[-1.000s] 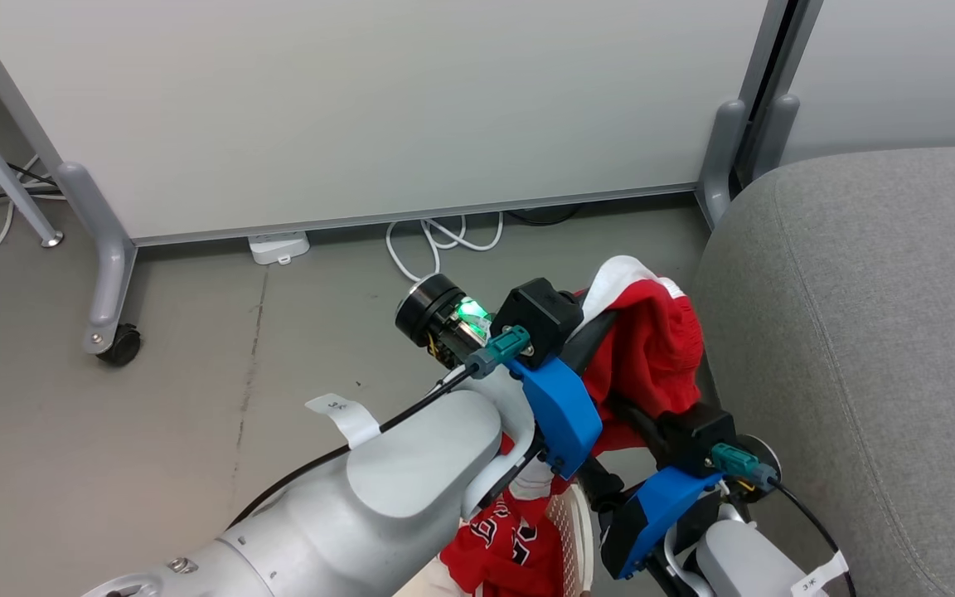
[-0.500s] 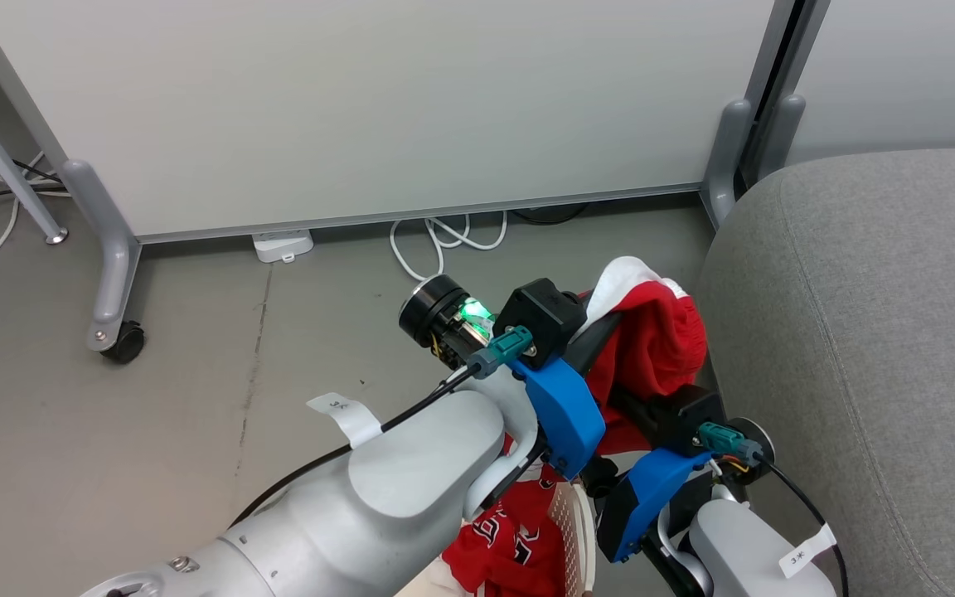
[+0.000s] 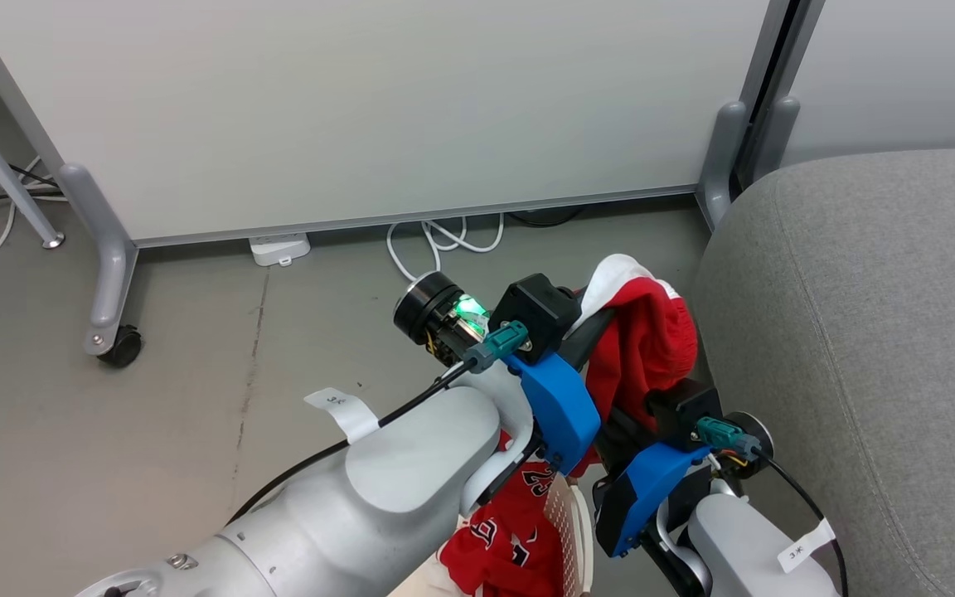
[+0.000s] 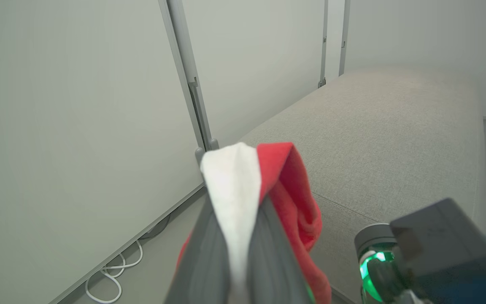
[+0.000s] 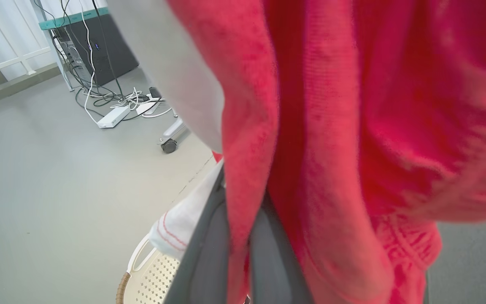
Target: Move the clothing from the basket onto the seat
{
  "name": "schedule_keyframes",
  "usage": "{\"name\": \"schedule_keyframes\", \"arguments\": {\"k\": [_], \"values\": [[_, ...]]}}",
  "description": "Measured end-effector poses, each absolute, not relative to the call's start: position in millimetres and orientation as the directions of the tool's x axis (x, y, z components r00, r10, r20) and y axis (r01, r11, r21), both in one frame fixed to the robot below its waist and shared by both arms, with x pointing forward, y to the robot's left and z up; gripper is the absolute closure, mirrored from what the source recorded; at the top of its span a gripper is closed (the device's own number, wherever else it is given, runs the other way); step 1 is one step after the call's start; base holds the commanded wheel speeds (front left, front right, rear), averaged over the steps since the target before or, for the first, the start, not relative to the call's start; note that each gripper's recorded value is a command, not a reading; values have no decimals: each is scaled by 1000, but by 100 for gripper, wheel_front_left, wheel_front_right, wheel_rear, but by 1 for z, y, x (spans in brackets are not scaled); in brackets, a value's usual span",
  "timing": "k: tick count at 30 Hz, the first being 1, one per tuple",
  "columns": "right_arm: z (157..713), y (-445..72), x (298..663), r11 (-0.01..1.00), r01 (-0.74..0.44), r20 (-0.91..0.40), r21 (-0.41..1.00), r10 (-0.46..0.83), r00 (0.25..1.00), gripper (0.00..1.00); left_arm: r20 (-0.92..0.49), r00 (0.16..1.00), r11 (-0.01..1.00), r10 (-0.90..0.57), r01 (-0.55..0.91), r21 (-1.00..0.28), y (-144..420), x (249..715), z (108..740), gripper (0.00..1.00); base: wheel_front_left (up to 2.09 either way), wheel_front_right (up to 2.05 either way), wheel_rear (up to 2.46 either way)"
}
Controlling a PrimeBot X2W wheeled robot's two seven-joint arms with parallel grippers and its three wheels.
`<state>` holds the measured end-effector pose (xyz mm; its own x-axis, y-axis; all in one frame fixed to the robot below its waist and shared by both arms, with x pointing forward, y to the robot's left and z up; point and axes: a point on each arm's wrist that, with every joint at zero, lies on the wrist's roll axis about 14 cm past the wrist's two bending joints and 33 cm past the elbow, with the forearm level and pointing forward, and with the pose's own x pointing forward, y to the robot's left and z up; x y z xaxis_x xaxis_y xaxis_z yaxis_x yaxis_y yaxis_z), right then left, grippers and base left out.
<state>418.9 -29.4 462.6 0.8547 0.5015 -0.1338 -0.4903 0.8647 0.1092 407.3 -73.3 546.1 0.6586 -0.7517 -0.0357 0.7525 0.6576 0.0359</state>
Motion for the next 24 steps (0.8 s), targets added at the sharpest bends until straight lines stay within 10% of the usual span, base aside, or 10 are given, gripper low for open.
{"name": "schedule_keyframes", "arguments": {"k": [18,23,24], "values": [[469,-34,419,871,-481,-115,96,490,864,100,-42,660,659,-750,752,37,-74,408,545,96,0,0,0],[470,-36,420,875,-475,-112,95,484,868,100,-38,658,656,-752,753,39,-75,407,546,5,0,0,0],[470,-37,420,875,-475,-112,94,483,868,100,-37,659,658,-751,752,40,-75,407,547,0,0,0,0]]}}
